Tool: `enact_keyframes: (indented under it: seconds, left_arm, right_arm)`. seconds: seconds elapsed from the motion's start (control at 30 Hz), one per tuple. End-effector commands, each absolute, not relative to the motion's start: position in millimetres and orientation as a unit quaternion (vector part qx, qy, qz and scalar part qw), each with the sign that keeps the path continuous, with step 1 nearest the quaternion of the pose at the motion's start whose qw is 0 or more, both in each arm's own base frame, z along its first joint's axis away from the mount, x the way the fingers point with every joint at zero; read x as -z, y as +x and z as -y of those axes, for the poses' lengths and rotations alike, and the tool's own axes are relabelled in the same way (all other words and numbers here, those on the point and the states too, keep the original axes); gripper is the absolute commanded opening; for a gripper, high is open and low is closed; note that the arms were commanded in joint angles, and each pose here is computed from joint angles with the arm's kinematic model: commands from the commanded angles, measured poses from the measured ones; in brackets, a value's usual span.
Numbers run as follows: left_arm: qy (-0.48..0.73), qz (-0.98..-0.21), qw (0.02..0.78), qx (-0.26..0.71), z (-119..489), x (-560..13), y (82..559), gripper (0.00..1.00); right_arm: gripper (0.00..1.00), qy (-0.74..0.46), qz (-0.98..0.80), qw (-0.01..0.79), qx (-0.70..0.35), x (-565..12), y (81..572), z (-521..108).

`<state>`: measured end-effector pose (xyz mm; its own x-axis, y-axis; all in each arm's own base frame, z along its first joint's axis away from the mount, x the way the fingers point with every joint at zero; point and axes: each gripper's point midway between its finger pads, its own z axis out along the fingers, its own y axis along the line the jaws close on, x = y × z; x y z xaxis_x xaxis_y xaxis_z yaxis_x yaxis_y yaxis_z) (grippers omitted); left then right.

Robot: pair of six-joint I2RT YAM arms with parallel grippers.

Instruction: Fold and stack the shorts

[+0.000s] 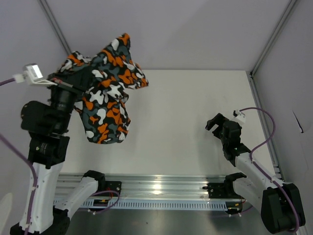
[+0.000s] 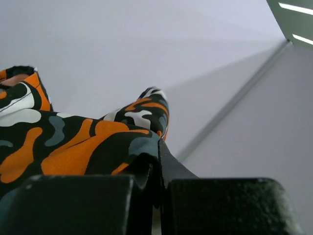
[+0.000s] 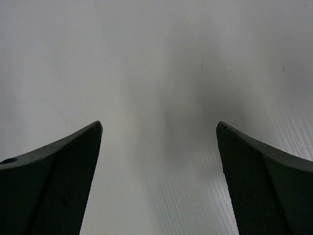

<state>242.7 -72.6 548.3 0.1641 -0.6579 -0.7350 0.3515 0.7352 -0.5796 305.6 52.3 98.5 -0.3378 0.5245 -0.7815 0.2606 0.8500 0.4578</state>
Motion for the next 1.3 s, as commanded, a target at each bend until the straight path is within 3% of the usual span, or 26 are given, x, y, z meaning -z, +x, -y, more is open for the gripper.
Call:
enact_keyframes:
  seconds: [0.0, 0.13, 0.27, 0.3, 0.37, 0.4, 0.43, 0.47, 0.57, 0.8, 1.1, 1.27]
  left_arm:
    - [-0.093, -0.618, 0.642, 0.445, 144, -480, 276, 0.0]
    - [-0.042, -0.685, 0.562, 0.461, 236, -413, 291, 0.0]
    - [0.005, -0.768, 0.488, 0.415, 321, -332, 326, 0.0]
    - [0.013, -0.772, 0.478, 0.419, 333, -334, 332, 0.11]
    - [0.013, -0.837, 0.417, 0.355, 337, -286, 353, 0.4]
    - [0.002, -0.847, 0.414, 0.334, 333, -287, 360, 0.87]
    - [-0.018, -0.867, 0.401, 0.296, 314, -272, 367, 0.96]
    - [-0.028, -0.869, 0.402, 0.288, 305, -267, 372, 0.99]
    - [-0.084, -0.863, 0.413, 0.278, 258, -256, 382, 0.99]
    - [-0.185, -0.877, 0.425, 0.13, 142, -207, 408, 0.99]
    - [-0.144, -0.916, 0.351, 0.13, 151, -142, 445, 0.97]
    - [-0.182, -0.921, 0.318, 0.134, 124, -111, 467, 0.97]
  right_arm:
    - [1.0, 0.241, -0.788, 0.551, -0.132, -124, 317, -51]
    - [0.99, 0.242, -0.787, 0.552, -0.13, -125, 317, -50]
    - [0.99, 0.245, -0.783, 0.557, -0.128, -128, 315, -48]
    - [0.99, 0.246, -0.783, 0.557, -0.126, -128, 315, -47]
    - [0.99, 0.246, -0.784, 0.557, -0.124, -127, 314, -46]
    - [1.0, 0.246, -0.783, 0.557, -0.123, -128, 313, -46]
    - [1.0, 0.247, -0.784, 0.557, -0.121, -127, 313, -45]
    - [0.99, 0.247, -0.783, 0.557, -0.122, -128, 313, -45]
    - [1.0, 0.246, -0.781, 0.56, -0.124, -130, 313, -45]
    - [0.99, 0.243, -0.783, 0.558, -0.132, -130, 314, -49]
    - [1.0, 0.242, -0.782, 0.559, -0.131, -130, 314, -48]
    - [0.99, 0.243, -0.782, 0.559, -0.13, -130, 314, -48]
